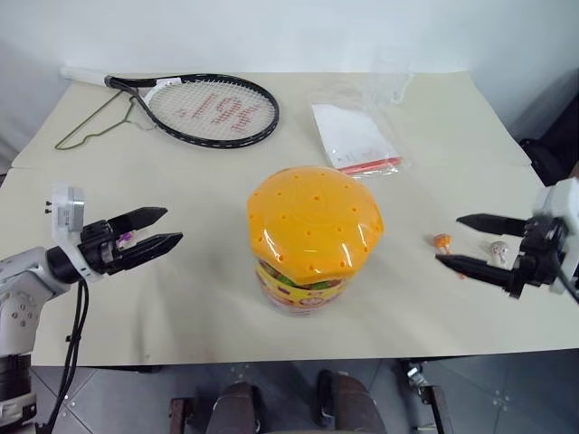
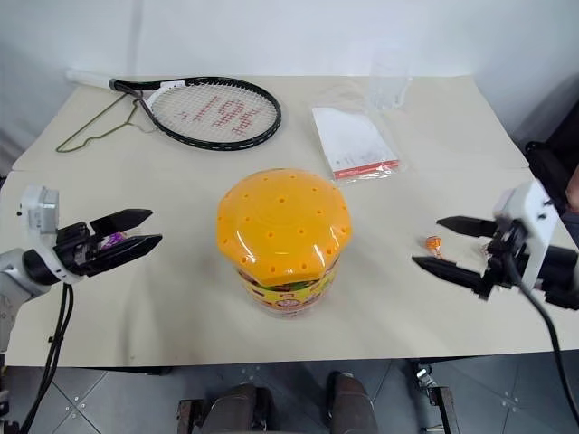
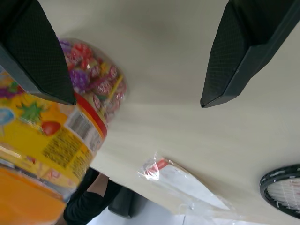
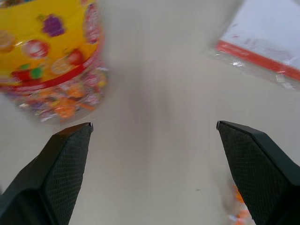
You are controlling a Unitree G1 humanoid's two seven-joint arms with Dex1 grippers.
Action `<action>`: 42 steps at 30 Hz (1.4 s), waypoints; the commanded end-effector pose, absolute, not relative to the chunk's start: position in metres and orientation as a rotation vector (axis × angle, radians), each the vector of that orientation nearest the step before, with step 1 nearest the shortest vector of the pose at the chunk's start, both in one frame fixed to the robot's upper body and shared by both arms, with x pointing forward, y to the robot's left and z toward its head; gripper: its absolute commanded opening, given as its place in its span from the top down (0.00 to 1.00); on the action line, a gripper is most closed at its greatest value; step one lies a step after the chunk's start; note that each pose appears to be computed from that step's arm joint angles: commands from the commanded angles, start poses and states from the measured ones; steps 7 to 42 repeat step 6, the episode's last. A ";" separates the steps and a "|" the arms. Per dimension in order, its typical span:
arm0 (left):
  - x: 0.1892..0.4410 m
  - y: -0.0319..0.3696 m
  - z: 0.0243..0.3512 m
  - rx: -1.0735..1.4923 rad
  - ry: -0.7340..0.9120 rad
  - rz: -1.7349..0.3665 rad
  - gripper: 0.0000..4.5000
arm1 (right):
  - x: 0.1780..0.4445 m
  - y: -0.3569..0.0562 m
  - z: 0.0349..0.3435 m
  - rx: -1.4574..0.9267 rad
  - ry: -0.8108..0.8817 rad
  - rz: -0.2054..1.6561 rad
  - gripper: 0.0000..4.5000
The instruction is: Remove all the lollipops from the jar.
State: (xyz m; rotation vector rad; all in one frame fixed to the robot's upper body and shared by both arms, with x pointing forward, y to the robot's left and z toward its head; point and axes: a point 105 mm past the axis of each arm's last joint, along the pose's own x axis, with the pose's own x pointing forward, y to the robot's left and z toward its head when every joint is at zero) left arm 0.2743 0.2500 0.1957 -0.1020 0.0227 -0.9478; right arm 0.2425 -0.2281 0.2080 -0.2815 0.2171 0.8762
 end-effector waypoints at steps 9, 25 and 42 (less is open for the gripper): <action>0.265 0.266 0.214 0.056 -0.098 -0.880 0.00 | 0.241 -0.218 0.204 -0.297 0.163 0.919 0.01; 0.265 0.266 0.214 0.056 -0.098 -0.880 0.00 | 0.241 -0.218 0.204 -0.297 0.163 0.919 0.01; 0.265 0.266 0.214 0.056 -0.098 -0.880 0.00 | 0.241 -0.218 0.204 -0.297 0.163 0.919 0.01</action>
